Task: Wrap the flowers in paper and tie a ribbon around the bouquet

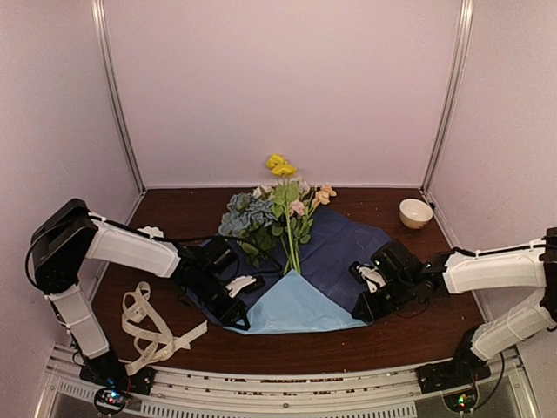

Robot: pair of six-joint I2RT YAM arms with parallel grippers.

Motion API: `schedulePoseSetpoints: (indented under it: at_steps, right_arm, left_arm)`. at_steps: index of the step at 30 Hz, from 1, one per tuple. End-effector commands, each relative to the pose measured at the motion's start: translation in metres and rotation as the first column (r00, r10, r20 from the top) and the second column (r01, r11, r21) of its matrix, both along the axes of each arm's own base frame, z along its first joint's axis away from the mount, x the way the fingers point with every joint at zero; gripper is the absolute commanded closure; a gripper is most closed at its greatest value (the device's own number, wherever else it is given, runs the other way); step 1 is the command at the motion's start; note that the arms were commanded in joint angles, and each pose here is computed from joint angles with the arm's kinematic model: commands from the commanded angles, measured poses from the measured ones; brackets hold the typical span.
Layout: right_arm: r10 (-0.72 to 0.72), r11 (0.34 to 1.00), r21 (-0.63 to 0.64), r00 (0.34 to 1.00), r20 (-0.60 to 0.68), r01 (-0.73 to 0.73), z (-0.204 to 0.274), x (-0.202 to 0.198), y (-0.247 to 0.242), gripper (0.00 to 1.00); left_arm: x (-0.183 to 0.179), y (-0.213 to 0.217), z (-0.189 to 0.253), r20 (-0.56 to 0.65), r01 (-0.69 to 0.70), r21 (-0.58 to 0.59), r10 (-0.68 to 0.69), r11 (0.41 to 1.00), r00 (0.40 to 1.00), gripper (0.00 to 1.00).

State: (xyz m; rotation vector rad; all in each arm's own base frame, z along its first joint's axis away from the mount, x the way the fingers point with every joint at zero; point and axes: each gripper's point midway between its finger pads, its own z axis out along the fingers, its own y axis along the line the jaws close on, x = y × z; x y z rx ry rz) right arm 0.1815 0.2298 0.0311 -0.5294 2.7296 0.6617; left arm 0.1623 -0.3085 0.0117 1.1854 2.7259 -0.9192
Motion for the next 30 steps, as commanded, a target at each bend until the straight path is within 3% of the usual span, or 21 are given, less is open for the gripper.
schedulePoseSetpoints:
  at_steps: [1, 4, 6, 11, 17, 20, 22, 27, 30]
  right_arm:
    - [0.125, 0.974, 0.169, 0.982, 0.14, -0.148, 0.077, 0.015, 0.056, 0.92]
    - [0.181, 0.887, 0.404, 0.974, 0.139, -0.222, 0.112, 0.009, 0.114, 0.95]
    - [0.232, 0.86, 0.449, 0.969, 0.083, -0.244, 0.11, 0.004, 0.14, 0.96]
    - [0.261, 0.887, 0.396, 0.965, -0.006, -0.237, 0.072, 0.016, 0.178, 0.98]
    - [0.231, 0.937, 0.288, 0.968, -0.098, -0.195, 0.02, 0.031, 0.188, 1.0]
    - [0.208, 0.959, 0.227, 0.967, -0.149, -0.171, -0.006, 0.032, 0.183, 1.0]
    - [0.182, 0.97, 0.196, 0.967, -0.176, -0.146, -0.019, 0.031, 0.177, 1.0]
    - [0.159, 0.976, 0.177, 0.969, -0.191, -0.125, -0.029, 0.029, 0.171, 1.0]
    - [0.156, 0.977, 0.17, 0.972, -0.176, -0.126, -0.027, 0.031, 0.17, 1.0]
  left_arm:
    - [-0.037, 0.05, -0.042, -0.145, 0.012, 0.226, 0.022, 0.974, 0.989, 1.0]
    - [-0.037, 0.05, -0.042, -0.143, 0.007, 0.224, 0.026, 0.975, 0.989, 1.0]
    - [-0.037, 0.05, -0.043, -0.141, 0.005, 0.221, 0.027, 0.975, 0.99, 1.0]
    - [-0.037, 0.05, -0.044, -0.14, 0.001, 0.221, 0.03, 0.975, 0.99, 1.0]
    - [-0.034, 0.05, -0.041, -0.12, -0.003, 0.218, 0.03, 0.976, 0.992, 1.0]
    - [-0.025, 0.046, -0.028, -0.065, -0.023, 0.195, 0.036, 0.981, 0.997, 0.69]
    - [-0.014, 0.042, -0.012, 0.0, -0.051, 0.168, 0.051, 0.984, 0.999, 0.56]
    - [0.018, 0.037, 0.041, 0.167, -0.164, 0.047, 0.154, 0.985, 0.974, 0.37]
    - [0.047, 0.064, 0.051, 0.223, -0.317, 0.036, 0.301, 0.948, 0.927, 0.3]
